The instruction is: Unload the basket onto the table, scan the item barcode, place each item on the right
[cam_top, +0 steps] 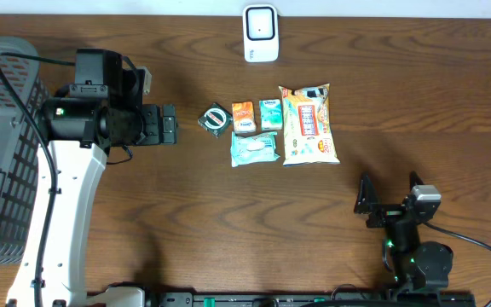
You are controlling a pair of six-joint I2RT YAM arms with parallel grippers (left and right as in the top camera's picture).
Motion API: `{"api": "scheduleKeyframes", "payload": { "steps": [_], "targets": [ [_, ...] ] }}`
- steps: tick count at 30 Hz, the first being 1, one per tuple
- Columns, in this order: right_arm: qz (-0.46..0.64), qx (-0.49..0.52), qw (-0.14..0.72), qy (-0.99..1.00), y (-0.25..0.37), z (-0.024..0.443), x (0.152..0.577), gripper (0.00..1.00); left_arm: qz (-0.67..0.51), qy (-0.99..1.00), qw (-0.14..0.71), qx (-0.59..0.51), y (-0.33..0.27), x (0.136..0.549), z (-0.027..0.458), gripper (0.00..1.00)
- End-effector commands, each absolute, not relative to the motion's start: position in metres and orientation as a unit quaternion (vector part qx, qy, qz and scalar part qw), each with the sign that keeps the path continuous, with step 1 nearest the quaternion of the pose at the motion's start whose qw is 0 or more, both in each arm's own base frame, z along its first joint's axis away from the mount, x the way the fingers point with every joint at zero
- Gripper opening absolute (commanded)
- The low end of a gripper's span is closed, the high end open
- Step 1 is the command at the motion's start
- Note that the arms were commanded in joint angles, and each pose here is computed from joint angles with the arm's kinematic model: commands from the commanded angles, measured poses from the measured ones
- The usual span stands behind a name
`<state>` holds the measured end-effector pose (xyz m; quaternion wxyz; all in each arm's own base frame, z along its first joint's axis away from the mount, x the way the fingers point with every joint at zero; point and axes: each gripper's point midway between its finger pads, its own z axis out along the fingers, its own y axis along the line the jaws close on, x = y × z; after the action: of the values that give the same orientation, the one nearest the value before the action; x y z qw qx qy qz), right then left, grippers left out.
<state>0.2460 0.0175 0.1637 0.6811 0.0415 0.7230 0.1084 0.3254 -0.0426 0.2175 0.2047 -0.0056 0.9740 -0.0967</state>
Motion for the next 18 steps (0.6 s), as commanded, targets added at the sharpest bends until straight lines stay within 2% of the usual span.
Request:
{"api": "scheduleKeyframes", "payload": {
  "steps": [1, 5, 8, 10, 13, 18],
  "targets": [
    [0.24, 0.053, 0.652, 0.718, 0.048, 0.166, 0.24, 0.99, -0.088, 0.976, 0.198, -0.007, -0.041, 0.324, 0.214, 0.98],
    [0.381, 0.088, 0.591, 0.706, 0.075, 0.172, 0.23, 0.99, -0.088, 0.976, 0.198, -0.007, -0.041, 0.324, 0.214, 0.98],
    [0.463, 0.178, 0.529, 0.688, 0.078, 0.172, 0.229, 0.99, -0.088, 0.976, 0.198, -0.007, -0.041, 0.324, 0.214, 0.98],
    [0.478, 0.217, 0.516, 0.677, 0.073, 0.172, 0.231, 0.99, -0.088, 0.976, 0.198, -0.007, -0.041, 0.324, 0.214, 0.98],
    [0.481, 0.252, 0.522, 0.658, 0.064, 0.177, 0.235, 0.99, -0.088, 0.976, 0.198, -0.007, -0.041, 0.324, 0.214, 0.98],
    [0.499, 0.209, 0.611, 0.579, 0.056, 0.236, 0.23, 0.99, -0.088, 0.976, 0.198, -0.007, -0.041, 0.324, 0.214, 0.98]
  ]
}}
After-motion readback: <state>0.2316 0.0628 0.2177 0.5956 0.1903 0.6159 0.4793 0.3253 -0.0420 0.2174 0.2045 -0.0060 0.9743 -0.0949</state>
